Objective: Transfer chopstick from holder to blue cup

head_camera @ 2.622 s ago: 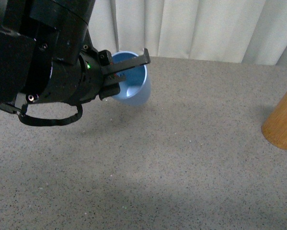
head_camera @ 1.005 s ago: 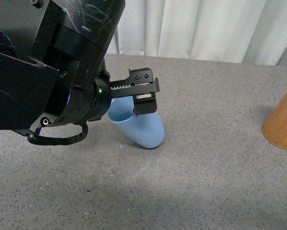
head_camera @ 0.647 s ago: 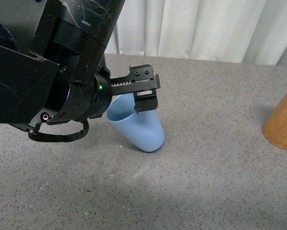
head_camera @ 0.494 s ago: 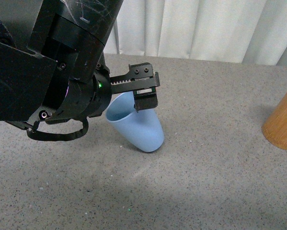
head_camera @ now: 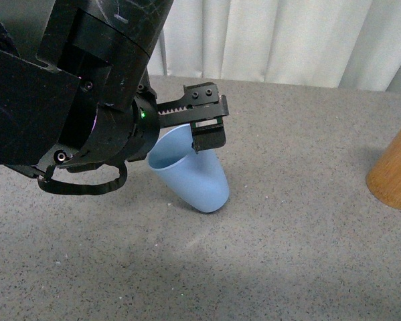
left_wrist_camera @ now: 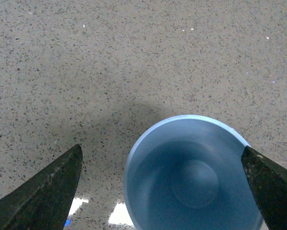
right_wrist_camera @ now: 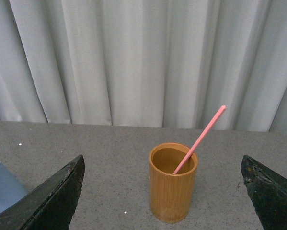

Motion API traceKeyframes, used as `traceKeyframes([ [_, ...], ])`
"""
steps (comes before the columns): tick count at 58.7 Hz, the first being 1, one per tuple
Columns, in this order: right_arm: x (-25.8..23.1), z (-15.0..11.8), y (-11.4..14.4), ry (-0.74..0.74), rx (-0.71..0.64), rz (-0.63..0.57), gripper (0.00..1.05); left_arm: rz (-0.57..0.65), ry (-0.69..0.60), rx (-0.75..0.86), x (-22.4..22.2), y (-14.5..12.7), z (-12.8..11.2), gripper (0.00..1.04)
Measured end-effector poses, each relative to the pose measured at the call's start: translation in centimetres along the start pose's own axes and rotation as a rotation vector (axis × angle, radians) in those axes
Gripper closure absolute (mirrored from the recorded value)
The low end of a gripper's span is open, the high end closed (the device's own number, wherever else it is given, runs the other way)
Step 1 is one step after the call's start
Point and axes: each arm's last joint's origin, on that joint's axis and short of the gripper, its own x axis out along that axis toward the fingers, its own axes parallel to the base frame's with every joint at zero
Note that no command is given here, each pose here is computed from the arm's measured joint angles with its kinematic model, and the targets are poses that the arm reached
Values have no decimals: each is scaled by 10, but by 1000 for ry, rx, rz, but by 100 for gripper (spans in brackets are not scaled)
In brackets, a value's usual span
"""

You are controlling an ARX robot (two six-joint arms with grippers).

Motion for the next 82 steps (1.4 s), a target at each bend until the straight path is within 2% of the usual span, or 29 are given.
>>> traceKeyframes([
  [35,0,0,0,0,0,0,10,-19,3,-3,-8,-6,-2,7],
  [59,0,0,0,0,0,0,10,-2,27,-18,-9,0,-11,7],
  [82,0,0,0,0,0,0,10,-3,11,-30,-14,2,-4,7],
])
